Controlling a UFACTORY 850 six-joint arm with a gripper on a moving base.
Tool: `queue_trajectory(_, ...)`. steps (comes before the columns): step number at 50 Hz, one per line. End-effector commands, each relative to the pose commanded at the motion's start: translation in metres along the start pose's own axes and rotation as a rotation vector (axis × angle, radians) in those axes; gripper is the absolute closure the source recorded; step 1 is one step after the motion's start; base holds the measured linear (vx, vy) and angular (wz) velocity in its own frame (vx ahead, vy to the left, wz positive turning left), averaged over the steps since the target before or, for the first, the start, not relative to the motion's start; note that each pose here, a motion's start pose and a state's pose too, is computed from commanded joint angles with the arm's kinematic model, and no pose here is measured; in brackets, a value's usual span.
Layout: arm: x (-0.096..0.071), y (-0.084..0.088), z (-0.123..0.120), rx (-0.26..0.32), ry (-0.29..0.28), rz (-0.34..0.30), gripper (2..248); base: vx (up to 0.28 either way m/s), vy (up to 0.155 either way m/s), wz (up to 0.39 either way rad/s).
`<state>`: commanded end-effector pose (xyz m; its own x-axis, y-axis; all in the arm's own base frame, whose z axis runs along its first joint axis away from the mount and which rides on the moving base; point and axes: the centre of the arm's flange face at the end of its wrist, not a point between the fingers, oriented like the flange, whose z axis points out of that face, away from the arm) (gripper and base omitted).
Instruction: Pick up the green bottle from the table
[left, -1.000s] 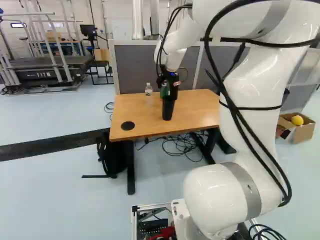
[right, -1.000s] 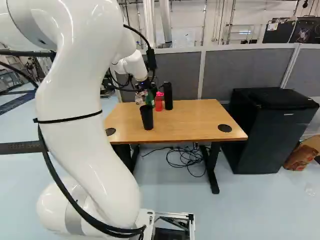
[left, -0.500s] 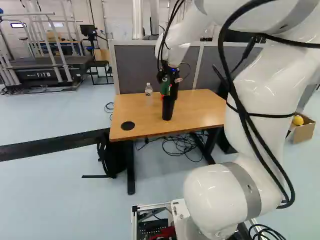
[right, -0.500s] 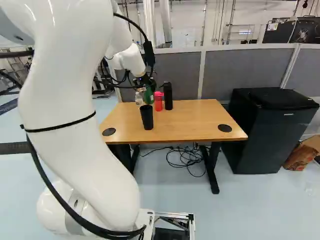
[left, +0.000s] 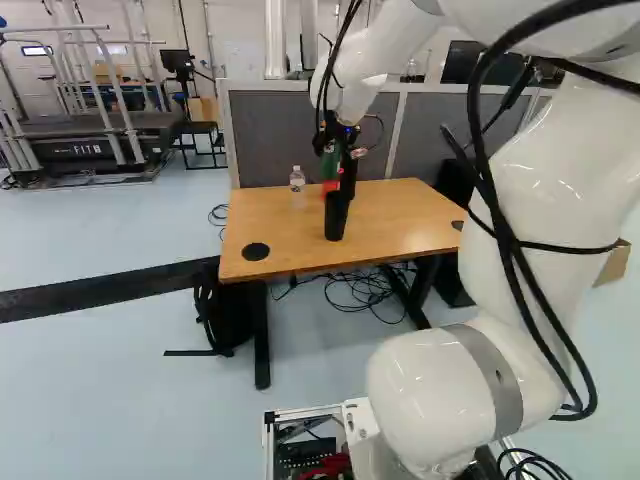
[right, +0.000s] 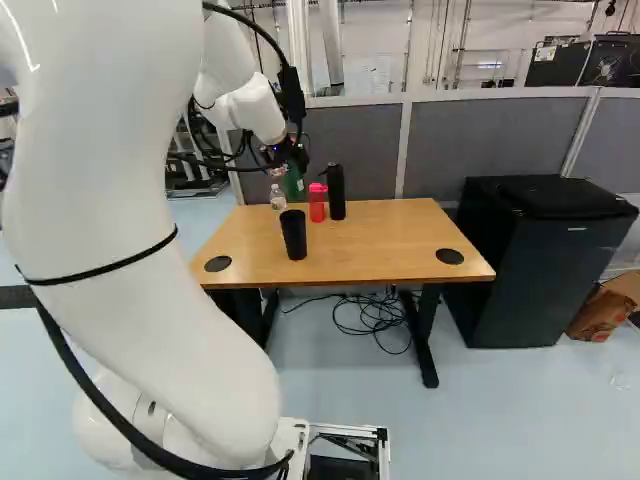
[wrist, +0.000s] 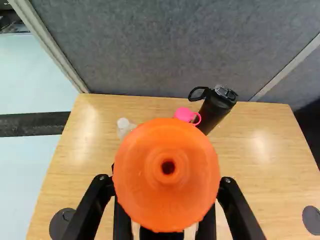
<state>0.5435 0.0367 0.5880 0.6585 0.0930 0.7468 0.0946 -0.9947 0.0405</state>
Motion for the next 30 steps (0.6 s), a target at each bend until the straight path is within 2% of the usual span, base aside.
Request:
queue_trajectory(17,-0.0046,-0.0039,-0.0074,0.005,0.001,-0.005,131,0.000,0.000,0.000)
queue_trajectory(30,-0.0046,-0.0039,-0.0074,0.005,0.001,-0.005,131,-0.046,0.019,0.000)
